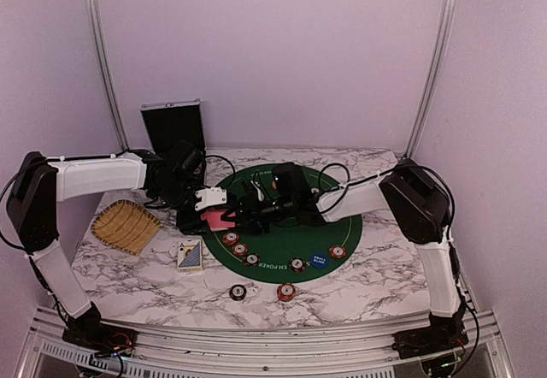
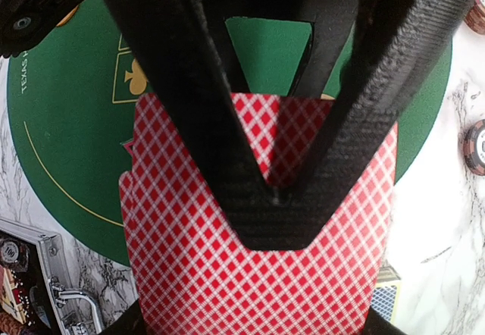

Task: Distribute texas hold em gaming equipment

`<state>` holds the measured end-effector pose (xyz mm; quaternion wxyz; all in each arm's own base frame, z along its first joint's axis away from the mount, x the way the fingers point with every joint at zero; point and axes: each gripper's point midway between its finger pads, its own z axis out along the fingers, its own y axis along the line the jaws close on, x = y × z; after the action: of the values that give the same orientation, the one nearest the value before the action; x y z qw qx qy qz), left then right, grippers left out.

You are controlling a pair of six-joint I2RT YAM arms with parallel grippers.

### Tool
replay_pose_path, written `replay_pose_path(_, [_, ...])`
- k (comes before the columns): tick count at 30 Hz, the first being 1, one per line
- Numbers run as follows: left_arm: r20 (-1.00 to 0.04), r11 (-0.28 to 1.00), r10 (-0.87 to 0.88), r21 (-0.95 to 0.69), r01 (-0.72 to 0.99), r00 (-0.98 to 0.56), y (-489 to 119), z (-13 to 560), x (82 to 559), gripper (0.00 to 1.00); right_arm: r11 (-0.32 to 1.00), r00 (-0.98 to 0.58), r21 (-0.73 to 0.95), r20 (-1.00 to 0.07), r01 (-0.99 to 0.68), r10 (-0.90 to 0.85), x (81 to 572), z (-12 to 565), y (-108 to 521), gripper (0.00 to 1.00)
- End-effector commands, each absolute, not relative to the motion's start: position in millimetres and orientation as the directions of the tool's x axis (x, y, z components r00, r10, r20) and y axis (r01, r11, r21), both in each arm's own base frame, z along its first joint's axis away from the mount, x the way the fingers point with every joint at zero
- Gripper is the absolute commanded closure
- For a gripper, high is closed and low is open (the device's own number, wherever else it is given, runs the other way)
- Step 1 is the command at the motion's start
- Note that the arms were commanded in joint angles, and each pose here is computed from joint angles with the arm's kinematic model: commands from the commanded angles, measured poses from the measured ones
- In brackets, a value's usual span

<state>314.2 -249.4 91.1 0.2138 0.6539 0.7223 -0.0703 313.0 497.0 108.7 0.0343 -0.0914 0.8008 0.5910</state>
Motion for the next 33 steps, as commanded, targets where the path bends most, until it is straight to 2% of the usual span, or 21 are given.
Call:
replay_pose_path(1, [-0.43, 0.159, 0.901, 0.201, 0.967, -0.058, -247, 110, 316, 0.76, 0.288, -0.973, 0.93, -0.211, -0.229, -0.093, 321, 129, 492, 0.58])
replay_pose_path(11, [-0.419, 0.171, 0.905, 0.2, 0.965, -0.073, -244, 107, 318, 0.77, 0.281, -0.968, 0.926, -0.239, -0.25, -0.075, 323, 145, 485, 0.61])
replay_pose_path(13, [-0.423, 0.174, 0.903, 0.197, 0.965, -0.077, -245, 107, 318, 0.78, 0.277, -0.967, 0.927, -0.242, -0.254, -0.075, 323, 146, 485, 0.57])
replay_pose_path(18, [-0.437, 0.186, 0.895, 0.186, 0.965, -0.088, -249, 109, 320, 0.78, 0.252, -0.968, 0.935, -0.234, -0.248, -0.085, 321, 144, 492, 0.39])
replay_pose_path(33, [-0.476, 0.203, 0.874, 0.166, 0.965, -0.102, -259, 117, 324, 0.8, 0.204, -0.967, 0.949, -0.214, -0.239, -0.138, 317, 138, 527, 0.31])
